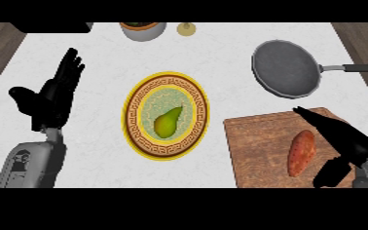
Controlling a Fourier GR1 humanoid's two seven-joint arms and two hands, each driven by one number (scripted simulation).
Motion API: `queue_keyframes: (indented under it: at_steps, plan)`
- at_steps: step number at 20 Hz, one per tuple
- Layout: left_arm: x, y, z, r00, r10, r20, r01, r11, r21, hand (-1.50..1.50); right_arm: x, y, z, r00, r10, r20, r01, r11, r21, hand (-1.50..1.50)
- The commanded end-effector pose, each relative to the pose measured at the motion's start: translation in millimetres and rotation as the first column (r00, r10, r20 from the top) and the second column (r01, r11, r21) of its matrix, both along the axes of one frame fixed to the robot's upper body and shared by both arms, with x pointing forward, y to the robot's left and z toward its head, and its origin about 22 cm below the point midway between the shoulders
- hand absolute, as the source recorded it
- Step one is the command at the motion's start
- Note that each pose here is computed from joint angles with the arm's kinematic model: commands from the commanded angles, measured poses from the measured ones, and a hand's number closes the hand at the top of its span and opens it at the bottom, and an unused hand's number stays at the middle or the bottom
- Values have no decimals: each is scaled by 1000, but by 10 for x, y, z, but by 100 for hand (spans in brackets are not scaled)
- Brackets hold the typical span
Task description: Pick the sweet potato from the cutting board and place it in the pan
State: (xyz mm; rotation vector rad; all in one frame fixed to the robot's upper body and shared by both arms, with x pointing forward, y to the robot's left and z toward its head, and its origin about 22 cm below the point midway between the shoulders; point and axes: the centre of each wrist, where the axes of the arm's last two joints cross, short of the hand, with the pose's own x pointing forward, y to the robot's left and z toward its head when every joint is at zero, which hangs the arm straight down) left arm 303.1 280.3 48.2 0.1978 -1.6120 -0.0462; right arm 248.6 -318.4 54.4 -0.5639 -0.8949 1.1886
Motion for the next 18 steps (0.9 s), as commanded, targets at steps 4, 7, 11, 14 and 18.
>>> queue_keyframes:
  at_steps: [4,7,11,14,18]
  plan:
    - [40,-57,-7,1000,10,11,-10,1000,8,0,-77,101,-38,998,24,-64,-25,999,-20,-150]
    - [-127,-7,-20,1000,-8,-7,8,1000,-1,0,8,91,-396,996,20,-83,-18,999,28,-150]
    - [-57,89,105,1000,11,13,-11,1000,6,0,80,104,-306,983,178,-37,-178,984,9,150]
    - [-160,34,31,1000,5,23,-5,1000,7,0,-146,130,-447,986,166,2,-166,986,15,150]
    - [-24,-194,78,1000,14,-6,-14,1000,11,0,-88,65,-326,987,161,-31,-160,987,12,150]
